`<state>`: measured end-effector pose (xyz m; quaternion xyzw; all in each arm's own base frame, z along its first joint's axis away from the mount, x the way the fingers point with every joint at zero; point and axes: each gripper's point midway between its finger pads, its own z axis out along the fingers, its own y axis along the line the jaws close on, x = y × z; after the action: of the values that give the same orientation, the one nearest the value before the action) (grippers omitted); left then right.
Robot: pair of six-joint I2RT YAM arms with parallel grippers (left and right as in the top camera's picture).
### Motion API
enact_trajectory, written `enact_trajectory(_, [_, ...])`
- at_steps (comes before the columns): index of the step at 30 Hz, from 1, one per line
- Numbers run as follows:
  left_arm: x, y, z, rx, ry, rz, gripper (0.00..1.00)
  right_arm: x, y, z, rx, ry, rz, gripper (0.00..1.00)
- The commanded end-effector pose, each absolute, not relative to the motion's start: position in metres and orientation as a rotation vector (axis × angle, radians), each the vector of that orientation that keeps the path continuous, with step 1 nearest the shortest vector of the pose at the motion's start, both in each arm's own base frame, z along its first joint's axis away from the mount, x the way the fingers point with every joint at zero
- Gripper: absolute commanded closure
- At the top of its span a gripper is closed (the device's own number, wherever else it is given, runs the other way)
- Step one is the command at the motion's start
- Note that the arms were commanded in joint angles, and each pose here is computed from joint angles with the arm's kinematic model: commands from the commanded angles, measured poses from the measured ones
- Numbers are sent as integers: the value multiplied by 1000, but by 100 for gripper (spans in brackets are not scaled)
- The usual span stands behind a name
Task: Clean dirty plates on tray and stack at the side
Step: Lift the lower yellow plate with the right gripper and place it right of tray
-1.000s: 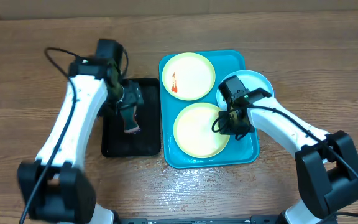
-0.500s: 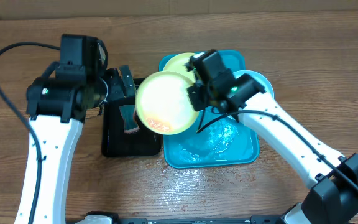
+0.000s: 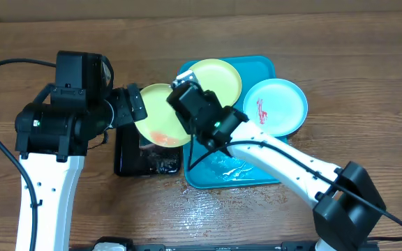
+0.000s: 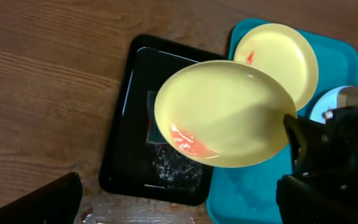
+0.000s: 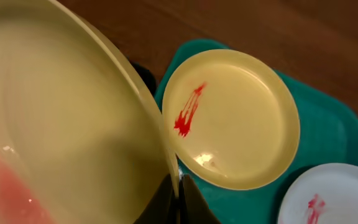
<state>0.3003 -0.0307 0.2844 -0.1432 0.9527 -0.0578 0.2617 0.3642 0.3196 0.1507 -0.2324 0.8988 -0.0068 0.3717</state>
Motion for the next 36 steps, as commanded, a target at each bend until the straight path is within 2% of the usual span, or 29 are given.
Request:
enact_trajectory(1, [305, -25, 287, -364, 2571, -104, 0, 364, 317, 190, -491, 2156, -179, 96])
enact_trajectory(9, [311, -26, 280, -365, 2591, -99, 0, 350, 321, 214, -439, 2020, -325, 96])
enact_trajectory(36, [311, -26, 280, -366, 2592, -98, 0, 338, 322, 229, -412, 1940, -407, 96])
